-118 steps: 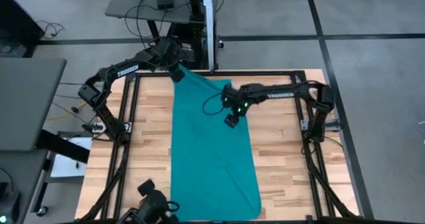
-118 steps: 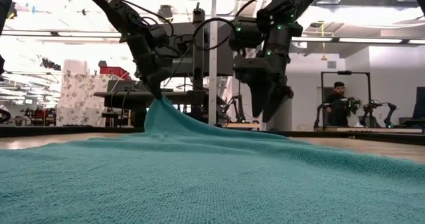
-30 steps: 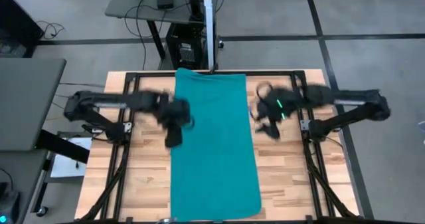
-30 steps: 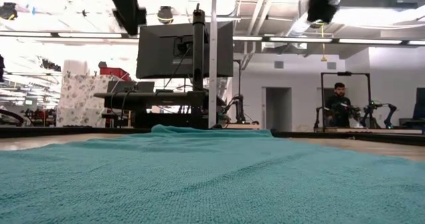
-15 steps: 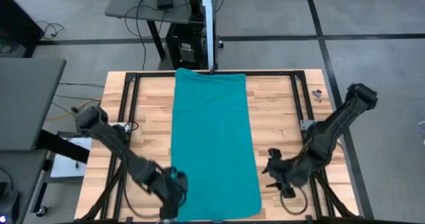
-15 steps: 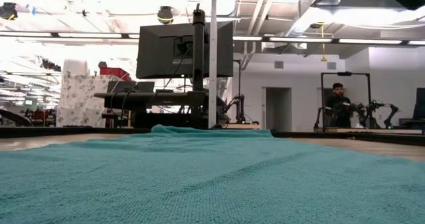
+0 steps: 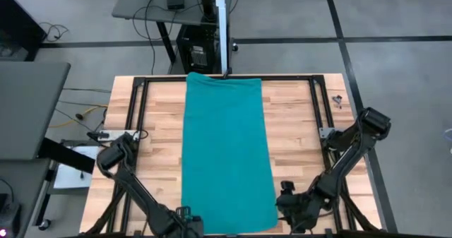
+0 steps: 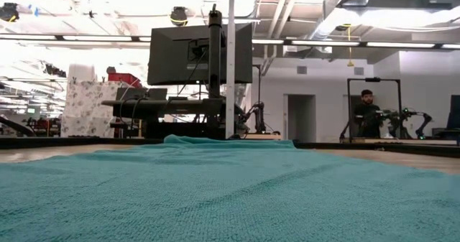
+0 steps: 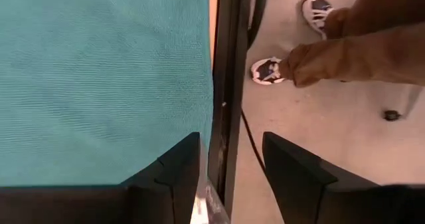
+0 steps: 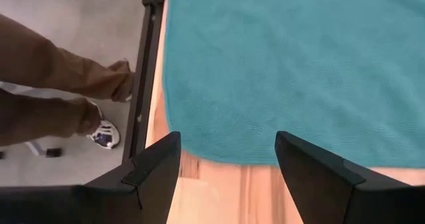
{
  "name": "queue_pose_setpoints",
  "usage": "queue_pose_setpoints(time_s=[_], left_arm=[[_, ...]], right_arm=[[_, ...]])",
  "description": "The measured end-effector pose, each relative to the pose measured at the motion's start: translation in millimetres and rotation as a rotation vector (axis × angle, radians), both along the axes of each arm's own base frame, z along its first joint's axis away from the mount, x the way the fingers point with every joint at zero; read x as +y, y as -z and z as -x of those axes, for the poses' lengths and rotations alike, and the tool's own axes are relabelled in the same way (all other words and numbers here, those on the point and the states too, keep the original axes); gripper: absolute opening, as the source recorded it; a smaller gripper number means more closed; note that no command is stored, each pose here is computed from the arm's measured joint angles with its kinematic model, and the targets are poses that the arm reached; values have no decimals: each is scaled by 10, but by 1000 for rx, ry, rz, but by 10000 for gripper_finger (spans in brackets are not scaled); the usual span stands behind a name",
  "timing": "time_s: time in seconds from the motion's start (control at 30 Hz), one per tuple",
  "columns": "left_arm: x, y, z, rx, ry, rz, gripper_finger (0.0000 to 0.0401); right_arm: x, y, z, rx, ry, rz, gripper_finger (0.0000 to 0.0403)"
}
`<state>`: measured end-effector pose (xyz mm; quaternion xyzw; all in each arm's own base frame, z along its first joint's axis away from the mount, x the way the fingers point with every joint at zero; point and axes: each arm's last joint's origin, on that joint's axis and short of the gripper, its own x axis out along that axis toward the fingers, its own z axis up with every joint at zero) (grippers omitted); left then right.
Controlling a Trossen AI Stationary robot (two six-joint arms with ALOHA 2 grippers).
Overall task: Roll towel
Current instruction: Fold the blue towel in half
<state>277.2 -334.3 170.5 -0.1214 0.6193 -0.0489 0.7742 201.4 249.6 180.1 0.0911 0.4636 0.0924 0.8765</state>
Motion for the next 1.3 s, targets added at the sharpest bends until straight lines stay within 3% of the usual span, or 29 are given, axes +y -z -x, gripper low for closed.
queue_pose_setpoints(time_s=[0.17,0.43,0.73,0.9,1.3], left_arm=[[-33,202,-47,13,-55,-51,148],[-13,265,-47,14,-106,-97,148],[-13,281,-50,8,-96,-101,148],[-18,287,-41,2,-76,-111,148],[-18,290,-43,3,-90,-105,148]], right_arm=[[24,9,-18,11,32,-20,238],[68,-16,-12,-12,23,-54,238],[160,-27,67,-64,-111,-5,238],[270,161,-29,-99,-134,-8,238],[542,574,-175,-34,-154,80,220]])
